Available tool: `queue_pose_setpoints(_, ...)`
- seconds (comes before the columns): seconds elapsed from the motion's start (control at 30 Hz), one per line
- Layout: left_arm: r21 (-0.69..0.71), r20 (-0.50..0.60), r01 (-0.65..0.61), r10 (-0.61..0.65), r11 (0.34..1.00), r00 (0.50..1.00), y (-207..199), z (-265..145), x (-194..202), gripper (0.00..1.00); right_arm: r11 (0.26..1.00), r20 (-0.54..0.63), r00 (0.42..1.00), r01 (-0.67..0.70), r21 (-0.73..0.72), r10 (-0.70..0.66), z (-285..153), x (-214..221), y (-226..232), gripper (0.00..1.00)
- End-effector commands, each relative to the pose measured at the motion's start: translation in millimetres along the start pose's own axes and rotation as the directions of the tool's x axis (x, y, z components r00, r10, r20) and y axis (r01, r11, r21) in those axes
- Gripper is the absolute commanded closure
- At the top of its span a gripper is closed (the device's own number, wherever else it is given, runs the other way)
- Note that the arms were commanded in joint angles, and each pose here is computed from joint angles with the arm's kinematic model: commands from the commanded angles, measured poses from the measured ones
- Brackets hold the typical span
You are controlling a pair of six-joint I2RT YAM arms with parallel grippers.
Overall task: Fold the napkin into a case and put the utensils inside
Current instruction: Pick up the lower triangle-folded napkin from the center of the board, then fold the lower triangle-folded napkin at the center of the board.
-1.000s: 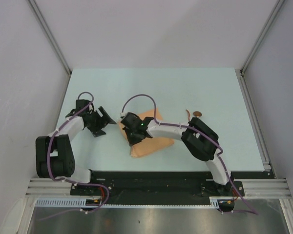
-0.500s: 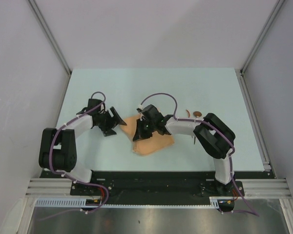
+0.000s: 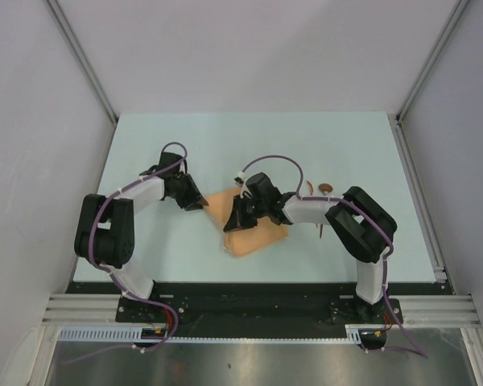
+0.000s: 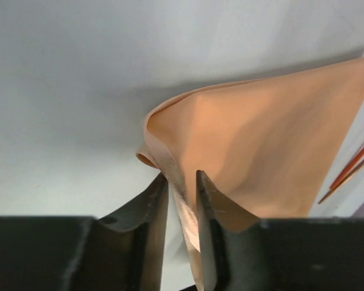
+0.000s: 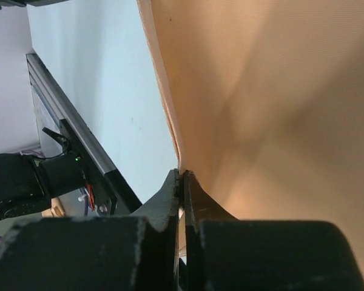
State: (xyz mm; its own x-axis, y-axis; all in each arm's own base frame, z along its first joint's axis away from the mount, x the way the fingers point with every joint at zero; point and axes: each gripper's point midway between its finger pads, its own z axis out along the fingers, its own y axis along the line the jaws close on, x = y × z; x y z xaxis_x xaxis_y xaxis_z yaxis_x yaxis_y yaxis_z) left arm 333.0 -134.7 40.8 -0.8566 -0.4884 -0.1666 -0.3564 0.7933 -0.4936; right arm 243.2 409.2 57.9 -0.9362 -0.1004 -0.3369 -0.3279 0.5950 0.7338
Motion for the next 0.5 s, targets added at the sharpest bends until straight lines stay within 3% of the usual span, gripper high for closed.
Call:
queue_pose_setpoints(0.0, -0.032, 0.05, -0.059, 0.06, 0.998, 0.997, -17.4, 0.0, -10.5, 0.82, 0.996, 0.045, 0.999, 0.028, -0.086, -0.024, -18.0, -13.0, 17.6, 1.0)
queue_pose_setpoints(0.1, -0.063, 0.081, -0.105, 0.11, 0.992, 0.991, -31.1, -1.7, -15.2, 0.93, 0.996, 0.037, 0.999, 0.024, -0.084, -0.021, -21.5, -11.3, 9.8, 1.0)
queue_pose_setpoints(0.47, -0.129, 0.061, -0.203, 0.212, 0.971, 0.975, -77.8, 17.2, -13.7, 0.99, 0.999, 0.007, 0.999, 0.037, -0.04, -0.037, -34.6, -7.1, -26.5, 1.0)
